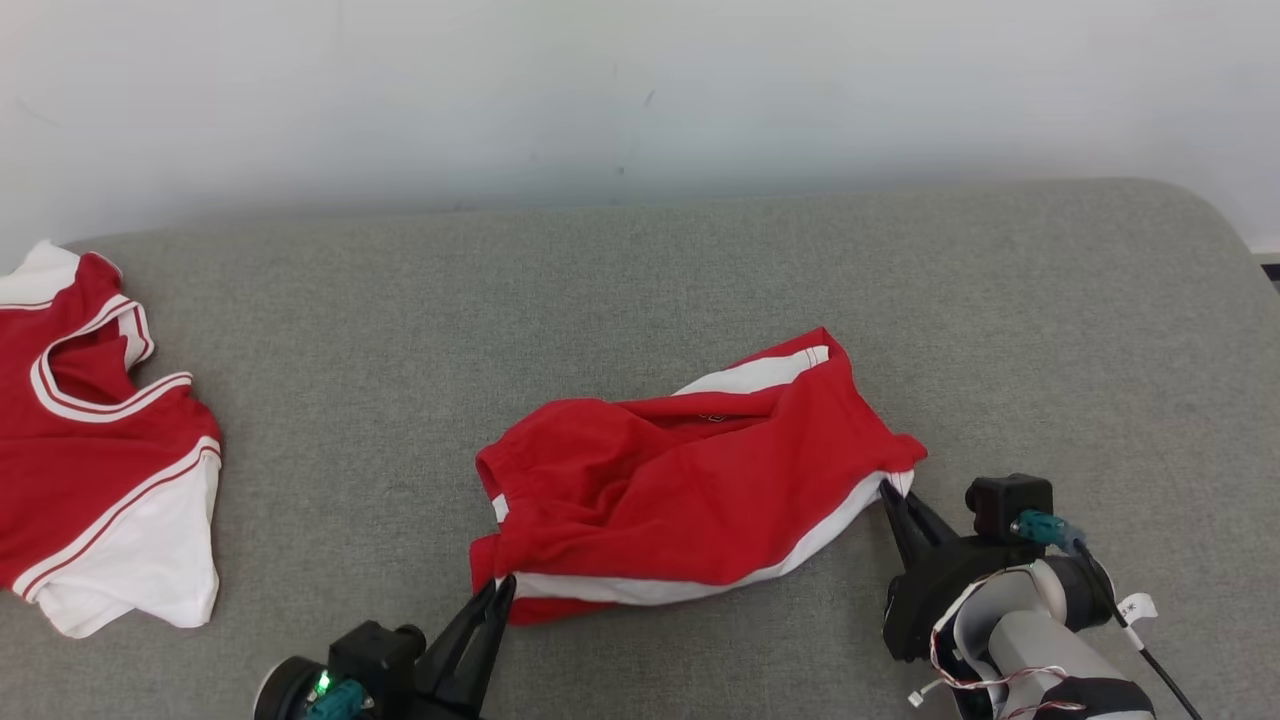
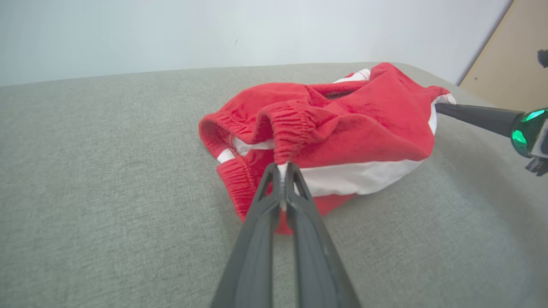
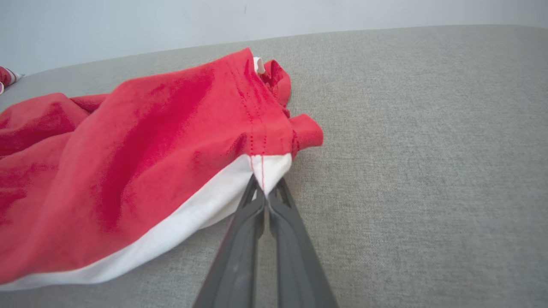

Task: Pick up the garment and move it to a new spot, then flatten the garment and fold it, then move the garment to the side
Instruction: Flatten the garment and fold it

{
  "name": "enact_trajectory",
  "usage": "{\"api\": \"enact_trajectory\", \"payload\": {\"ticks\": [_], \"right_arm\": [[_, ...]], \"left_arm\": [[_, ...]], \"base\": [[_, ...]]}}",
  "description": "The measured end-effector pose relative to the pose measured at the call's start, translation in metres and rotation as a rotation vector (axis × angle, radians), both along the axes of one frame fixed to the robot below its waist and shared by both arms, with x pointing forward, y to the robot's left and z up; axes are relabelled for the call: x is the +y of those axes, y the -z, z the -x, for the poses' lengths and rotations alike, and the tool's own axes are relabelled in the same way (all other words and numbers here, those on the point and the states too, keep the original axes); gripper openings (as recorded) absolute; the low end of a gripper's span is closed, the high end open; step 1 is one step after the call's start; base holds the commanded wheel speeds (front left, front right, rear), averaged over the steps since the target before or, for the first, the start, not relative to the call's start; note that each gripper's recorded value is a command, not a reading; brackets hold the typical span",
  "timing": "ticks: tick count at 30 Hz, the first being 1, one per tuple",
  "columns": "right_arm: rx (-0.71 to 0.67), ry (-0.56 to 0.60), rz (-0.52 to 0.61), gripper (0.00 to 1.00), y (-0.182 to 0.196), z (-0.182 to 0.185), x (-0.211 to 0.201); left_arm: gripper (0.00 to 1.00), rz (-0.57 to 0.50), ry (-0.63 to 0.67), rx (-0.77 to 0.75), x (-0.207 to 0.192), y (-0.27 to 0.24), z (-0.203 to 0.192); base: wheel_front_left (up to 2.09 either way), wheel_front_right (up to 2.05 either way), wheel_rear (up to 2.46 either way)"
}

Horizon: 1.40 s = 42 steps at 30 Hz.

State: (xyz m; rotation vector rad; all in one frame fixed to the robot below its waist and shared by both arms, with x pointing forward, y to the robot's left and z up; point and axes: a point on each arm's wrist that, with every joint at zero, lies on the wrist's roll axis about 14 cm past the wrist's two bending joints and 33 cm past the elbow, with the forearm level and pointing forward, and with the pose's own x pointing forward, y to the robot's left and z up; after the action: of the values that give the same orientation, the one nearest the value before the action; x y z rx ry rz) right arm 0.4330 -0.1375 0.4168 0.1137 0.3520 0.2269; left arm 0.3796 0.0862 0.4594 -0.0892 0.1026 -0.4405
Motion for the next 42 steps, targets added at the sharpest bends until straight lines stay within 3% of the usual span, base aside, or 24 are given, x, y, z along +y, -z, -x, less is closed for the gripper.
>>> {"api": "enact_trajectory", "payload": {"ticks": [12, 23, 25, 29, 35, 42], "right_arm": [[-0.178, 0.023, -0.146, 0.00, -0.065, -0.010, -0.003], [-0.310, 0.044, -0.424, 0.00, -0.151, -0.022, -0.014], [-0.330, 0.019, -0.444, 0.00, -0.172, -0.034, -0.012], [-0.341, -0.014, -0.443, 0.00, -0.205, -0.068, -0.008], [-0.335, 0.041, -0.466, 0.00, -0.228, -0.140, -0.011], [-0.569, 0.152, -0.530, 0.00, -0.274, -0.213, -0.030]], "left_arm": [[0.00, 0.143, 0.019, -0.182, -0.012, -0.074, -0.010], [0.00, 0.383, 0.092, -0.280, -0.026, -0.161, -0.037], [0.00, 0.426, 0.112, -0.278, -0.024, -0.180, -0.053], [0.00, 0.399, 0.135, -0.277, -0.017, -0.206, -0.095], [0.00, 0.482, 0.079, -0.318, 0.003, -0.241, -0.172], [0.00, 0.599, -0.002, -0.475, 0.019, -0.263, -0.245]], "base": [[0.00, 0.00, 0.00], [0.00, 0.00, 0.00], [0.00, 0.00, 0.00], [0.00, 0.00, 0.00], [0.00, 0.00, 0.00], [0.00, 0.00, 0.00]]}}
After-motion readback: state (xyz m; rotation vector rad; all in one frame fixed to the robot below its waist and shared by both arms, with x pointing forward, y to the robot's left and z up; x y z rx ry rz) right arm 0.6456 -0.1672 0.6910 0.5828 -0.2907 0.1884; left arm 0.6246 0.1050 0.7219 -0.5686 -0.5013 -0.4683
